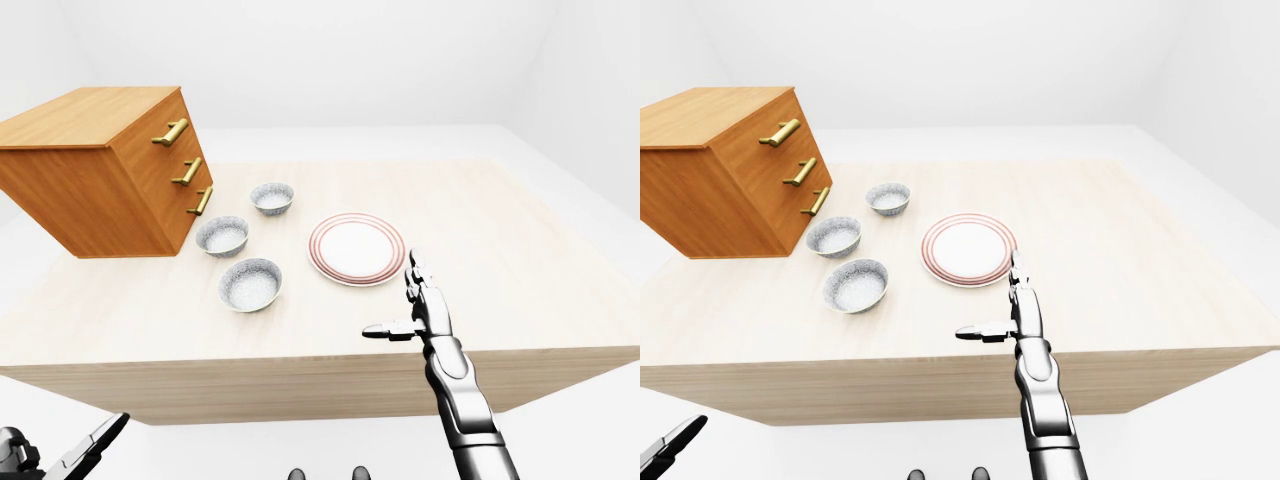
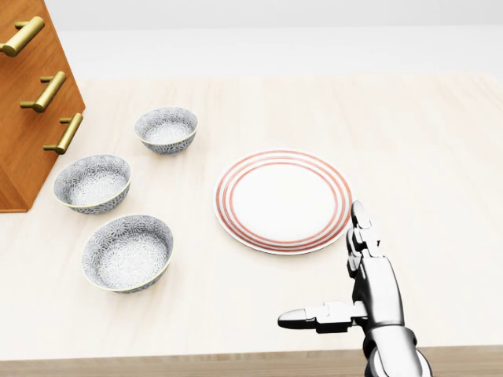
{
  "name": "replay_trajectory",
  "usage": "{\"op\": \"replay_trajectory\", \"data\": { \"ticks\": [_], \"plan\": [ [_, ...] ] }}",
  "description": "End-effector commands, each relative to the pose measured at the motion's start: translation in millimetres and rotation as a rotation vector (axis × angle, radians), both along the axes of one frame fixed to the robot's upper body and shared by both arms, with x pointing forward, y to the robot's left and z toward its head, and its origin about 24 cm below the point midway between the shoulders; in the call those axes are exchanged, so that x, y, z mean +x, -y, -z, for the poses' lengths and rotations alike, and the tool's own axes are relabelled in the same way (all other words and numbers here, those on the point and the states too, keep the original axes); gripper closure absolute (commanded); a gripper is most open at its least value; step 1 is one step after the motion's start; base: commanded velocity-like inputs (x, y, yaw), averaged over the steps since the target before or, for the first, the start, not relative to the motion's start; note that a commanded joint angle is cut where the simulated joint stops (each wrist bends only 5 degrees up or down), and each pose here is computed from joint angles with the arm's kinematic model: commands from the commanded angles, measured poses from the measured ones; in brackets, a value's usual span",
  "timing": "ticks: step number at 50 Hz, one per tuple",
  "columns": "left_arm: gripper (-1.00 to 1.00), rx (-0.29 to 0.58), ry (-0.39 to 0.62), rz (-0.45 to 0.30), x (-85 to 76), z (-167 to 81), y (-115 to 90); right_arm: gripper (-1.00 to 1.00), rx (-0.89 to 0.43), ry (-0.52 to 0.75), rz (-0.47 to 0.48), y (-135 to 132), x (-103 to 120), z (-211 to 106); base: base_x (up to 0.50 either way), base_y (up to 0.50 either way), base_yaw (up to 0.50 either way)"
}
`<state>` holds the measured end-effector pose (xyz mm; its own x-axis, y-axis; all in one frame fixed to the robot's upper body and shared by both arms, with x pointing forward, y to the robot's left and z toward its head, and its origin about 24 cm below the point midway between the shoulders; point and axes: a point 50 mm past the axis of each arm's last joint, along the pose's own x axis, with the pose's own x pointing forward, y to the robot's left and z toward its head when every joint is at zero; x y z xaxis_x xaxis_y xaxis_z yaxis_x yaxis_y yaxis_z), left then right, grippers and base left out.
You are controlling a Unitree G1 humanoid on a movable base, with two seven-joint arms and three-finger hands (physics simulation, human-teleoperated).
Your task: Put the bowl at the front on the plate.
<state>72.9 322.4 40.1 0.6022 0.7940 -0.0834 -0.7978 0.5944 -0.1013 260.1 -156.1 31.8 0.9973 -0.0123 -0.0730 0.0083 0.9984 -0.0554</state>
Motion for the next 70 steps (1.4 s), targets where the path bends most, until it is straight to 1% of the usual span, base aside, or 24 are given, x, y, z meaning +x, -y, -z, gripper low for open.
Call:
{"op": "replay_trajectory", "data": {
  "ticks": [1,2,4,16,31,50,52,59,61,62,63,64,65,66,67,68,69,70],
  "plan": [
    [-1.00,0.000,0.000,0.000,-0.2,0,0,-1.00,0.000,-0.001,0.000,0,0,0,0.00,0.00,0.00],
    [-1.00,0.003,0.006,0.001,-1.8,-3,0,-1.00,-0.001,0.004,-0.002,0,0,0,0.00,0.00,0.00],
    [-1.00,0.009,0.004,-0.006,-0.1,-1,0,-1.00,-0.012,0.022,-0.013,-2,-1,-2,0.00,0.00,0.00],
    [-1.00,0.011,0.005,-0.001,1.3,2,1,-1.00,-0.025,0.017,-0.013,-2,-1,-3,0.04,0.00,0.00],
    [-1.00,0.001,0.019,0.010,-1.9,-2,1,-1.00,-0.027,0.021,-0.012,-2,-1,-2,0.50,0.00,0.00],
    [-1.00,0.001,0.016,0.012,0.8,1,1,-1.00,-0.033,0.024,-0.014,-3,-1,-3,0.50,0.00,0.00],
    [-1.00,0.001,0.016,0.012,-0.9,-1,1,-1.00,-0.035,0.023,-0.012,-3,-1,-4,0.50,0.00,0.00],
    [-1.00,-0.001,0.014,0.011,-1.5,-2,1,-1.00,-0.049,0.038,-0.012,-4,-3,-8,0.02,0.00,0.00],
    [-1.00,-0.002,0.015,0.009,0.5,0,1,-1.00,-0.071,0.019,-0.015,-3,-5,-9,0.00,0.00,0.00],
    [-1.00,-0.003,0.015,0.009,0.5,1,1,-1.00,-0.072,0.029,-0.007,-3,-5,-12,0.00,0.00,0.00],
    [-1.00,-0.002,0.016,0.008,0.2,0,1,-1.00,-0.043,0.044,-0.017,-4,-6,-15,0.00,0.00,0.00],
    [-1.00,-0.002,0.015,0.007,-0.2,0,1,-1.00,-0.025,0.064,-0.003,-3,-7,-20,0.00,0.00,0.00],
    [-1.00,-0.004,0.016,0.007,1.6,2,1,-1.00,-0.059,0.138,0.006,-3,-11,-37,0.00,0.00,0.00],
    [-1.00,-0.004,0.016,0.007,1.5,2,1,-1.00,-0.054,0.182,-0.006,-5,-14,-47,0.00,0.00,0.00],
    [-1.00,-0.002,0.015,0.008,1.5,2,1,-1.00,-0.086,0.285,-0.005,-8,-17,-70,0.00,0.00,0.00],
    [-1.00,-0.002,0.015,0.009,1.0,1,1,-1.00,-0.114,0.340,-0.017,-11,-19,-83,0.00,0.00,0.00],
    [-1.00,-0.002,0.015,0.009,0.2,0,1,-1.00,-0.132,0.375,-0.021,-14,-21,-91,0.00,0.00,0.00],
    [-1.00,-0.002,0.015,0.009,0.1,0,1,-1.00,-0.133,0.377,-0.021,-14,-21,-91,0.00,0.00,0.00]
  ]
}}
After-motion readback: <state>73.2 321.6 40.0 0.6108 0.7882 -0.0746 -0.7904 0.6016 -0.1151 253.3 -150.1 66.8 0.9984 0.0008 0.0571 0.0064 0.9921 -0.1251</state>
